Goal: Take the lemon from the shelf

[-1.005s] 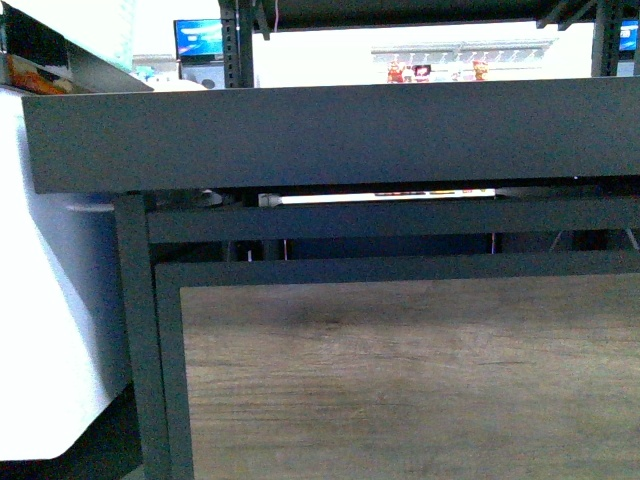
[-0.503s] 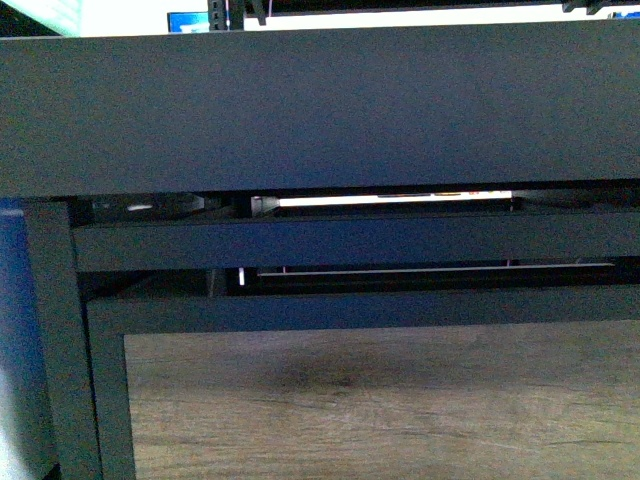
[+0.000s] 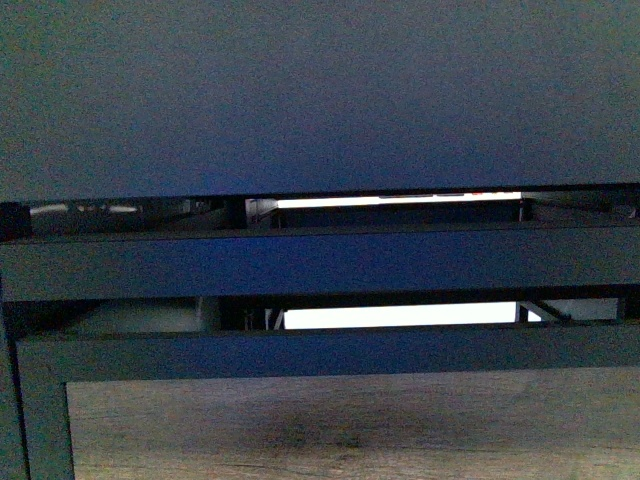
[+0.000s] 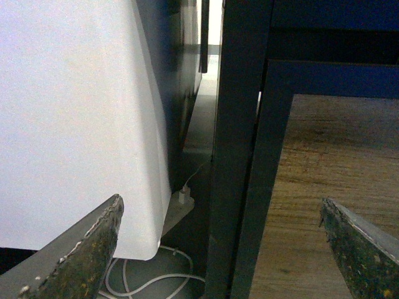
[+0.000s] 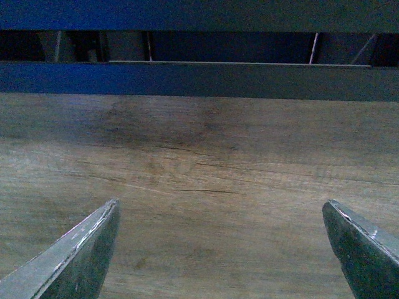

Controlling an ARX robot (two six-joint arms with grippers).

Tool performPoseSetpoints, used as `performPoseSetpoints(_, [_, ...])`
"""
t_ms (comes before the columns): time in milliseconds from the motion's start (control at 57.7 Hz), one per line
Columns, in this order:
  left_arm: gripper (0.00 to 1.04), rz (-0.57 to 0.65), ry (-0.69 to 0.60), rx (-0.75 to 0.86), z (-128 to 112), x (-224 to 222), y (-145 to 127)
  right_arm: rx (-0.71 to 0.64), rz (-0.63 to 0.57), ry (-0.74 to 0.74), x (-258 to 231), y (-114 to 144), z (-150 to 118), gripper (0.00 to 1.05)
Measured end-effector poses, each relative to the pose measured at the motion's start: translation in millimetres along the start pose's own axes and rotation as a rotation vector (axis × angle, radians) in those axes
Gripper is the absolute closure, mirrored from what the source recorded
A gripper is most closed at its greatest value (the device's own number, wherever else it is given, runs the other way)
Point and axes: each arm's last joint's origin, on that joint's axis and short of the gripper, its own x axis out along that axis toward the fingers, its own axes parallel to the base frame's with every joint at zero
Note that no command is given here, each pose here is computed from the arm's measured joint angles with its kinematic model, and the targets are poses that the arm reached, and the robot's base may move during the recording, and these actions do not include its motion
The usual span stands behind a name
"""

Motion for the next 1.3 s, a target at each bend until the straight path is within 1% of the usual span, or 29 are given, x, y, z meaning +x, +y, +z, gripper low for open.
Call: performPoseSetpoints(1300, [0.08, 0.0, 0.0, 0.0, 0.0, 0.0, 0.0, 0.002, 0.001, 0.0, 0.0, 0.0, 0.0, 0.07])
